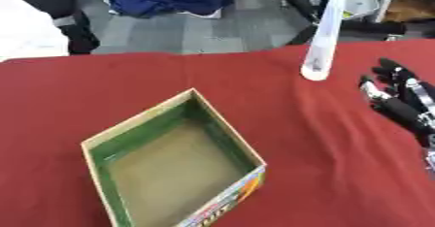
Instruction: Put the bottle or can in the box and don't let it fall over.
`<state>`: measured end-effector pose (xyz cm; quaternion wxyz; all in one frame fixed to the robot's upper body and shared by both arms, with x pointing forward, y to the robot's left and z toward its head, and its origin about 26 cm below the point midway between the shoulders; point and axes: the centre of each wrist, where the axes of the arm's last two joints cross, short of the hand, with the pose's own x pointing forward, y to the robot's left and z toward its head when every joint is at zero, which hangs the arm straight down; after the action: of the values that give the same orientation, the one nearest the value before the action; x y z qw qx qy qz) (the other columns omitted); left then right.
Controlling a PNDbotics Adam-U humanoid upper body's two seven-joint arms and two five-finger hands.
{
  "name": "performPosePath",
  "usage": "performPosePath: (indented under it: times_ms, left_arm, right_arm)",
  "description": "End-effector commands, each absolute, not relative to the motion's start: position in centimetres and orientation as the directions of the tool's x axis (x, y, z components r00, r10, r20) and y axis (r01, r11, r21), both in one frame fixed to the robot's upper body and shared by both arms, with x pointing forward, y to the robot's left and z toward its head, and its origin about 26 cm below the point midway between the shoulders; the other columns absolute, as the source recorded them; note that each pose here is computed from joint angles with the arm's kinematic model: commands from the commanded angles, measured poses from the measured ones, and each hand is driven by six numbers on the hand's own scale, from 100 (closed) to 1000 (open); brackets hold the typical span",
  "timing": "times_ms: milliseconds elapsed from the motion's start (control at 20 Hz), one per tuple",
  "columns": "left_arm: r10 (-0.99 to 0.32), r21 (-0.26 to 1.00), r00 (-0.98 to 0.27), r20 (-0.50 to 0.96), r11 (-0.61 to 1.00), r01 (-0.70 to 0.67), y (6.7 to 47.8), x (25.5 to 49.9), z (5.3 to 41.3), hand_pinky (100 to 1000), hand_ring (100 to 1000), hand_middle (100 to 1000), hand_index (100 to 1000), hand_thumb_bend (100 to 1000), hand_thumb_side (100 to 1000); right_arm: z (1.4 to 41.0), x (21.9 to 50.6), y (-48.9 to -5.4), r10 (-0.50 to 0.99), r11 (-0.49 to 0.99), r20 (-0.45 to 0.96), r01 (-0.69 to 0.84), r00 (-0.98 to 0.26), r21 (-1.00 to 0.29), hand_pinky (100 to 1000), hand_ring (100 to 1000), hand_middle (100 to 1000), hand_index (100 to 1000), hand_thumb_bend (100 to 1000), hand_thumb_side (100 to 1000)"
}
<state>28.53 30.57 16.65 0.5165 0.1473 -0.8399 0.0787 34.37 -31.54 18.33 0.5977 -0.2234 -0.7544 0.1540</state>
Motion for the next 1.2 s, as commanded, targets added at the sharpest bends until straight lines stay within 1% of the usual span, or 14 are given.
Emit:
performPosePath:
  times_ms: [50,150,200,250,300,350,400,550,600,750,900,1200]
  left_arm:
    - [-0.179,0.025,-0.445,0.877,0.943,-0.331,30.8,28.3,17.5,714,951,857,787,118,848]
    - [-0.179,0.025,-0.445,0.877,0.943,-0.331,30.8,28.3,17.5,714,951,857,787,118,848]
    - [-0.178,0.025,-0.445,0.878,0.944,-0.329,30.8,28.3,17.5,714,951,856,787,117,849]
    - [-0.177,0.024,-0.444,0.878,0.945,-0.327,30.7,28.3,17.5,714,951,856,787,117,849]
    - [-0.175,0.024,-0.443,0.879,0.945,-0.327,30.7,28.3,17.5,714,950,855,786,117,849]
    - [-0.175,0.023,-0.443,0.880,0.945,-0.327,30.7,28.3,17.5,714,950,855,786,118,849]
    - [-0.174,0.023,-0.442,0.880,0.945,-0.326,30.7,28.3,17.5,714,950,854,785,118,849]
    - [-0.172,0.022,-0.442,0.881,0.946,-0.324,30.7,28.3,17.5,714,950,854,784,119,849]
    - [-0.171,0.022,-0.442,0.881,0.946,-0.323,30.7,28.3,17.5,714,950,853,783,120,849]
    - [-0.168,0.020,-0.442,0.881,0.948,-0.319,30.6,28.3,17.5,714,950,852,782,121,850]
    - [-0.165,0.020,-0.442,0.882,0.949,-0.315,30.6,28.3,17.5,714,949,852,781,121,850]
    - [-0.163,0.020,-0.441,0.882,0.950,-0.312,30.6,28.3,17.5,714,950,851,779,120,850]
  right_arm:
    - [19.5,34.6,-32.2,0.555,0.831,0.808,0.168,-0.198,-0.530,999,986,911,1000,100,530]
    - [19.4,34.7,-32.3,0.555,0.831,0.808,0.167,-0.198,-0.530,999,986,911,1000,100,530]
    - [19.5,34.8,-32.3,0.552,0.833,0.810,0.165,-0.199,-0.527,998,986,909,1000,100,400]
    - [19.7,35.1,-32.2,0.543,0.839,0.816,0.159,-0.200,-0.520,997,985,908,1000,100,351]
    - [19.9,35.4,-32.1,0.531,0.847,0.823,0.153,-0.201,-0.509,991,978,903,1000,122,237]
    - [20.0,35.7,-32.1,0.519,0.855,0.831,0.148,-0.200,-0.498,986,972,900,1000,126,187]
    - [20.2,35.9,-32.1,0.507,0.862,0.838,0.145,-0.201,-0.486,979,962,895,1000,127,160]
    - [20.5,36.3,-32.1,0.475,0.880,0.854,0.141,-0.212,-0.454,959,946,891,1000,123,157]
    - [20.7,36.4,-32.1,0.466,0.885,0.857,0.143,-0.221,-0.444,922,913,879,1000,119,182]
    - [20.9,36.9,-32.3,0.439,0.898,0.865,0.143,-0.241,-0.416,899,886,874,1000,115,210]
    - [20.7,37.4,-32.5,0.417,0.909,0.873,0.131,-0.253,-0.397,899,891,873,1000,106,230]
    - [20.4,38.6,-32.7,0.371,0.929,0.894,0.100,-0.253,-0.357,925,920,880,1000,100,241]
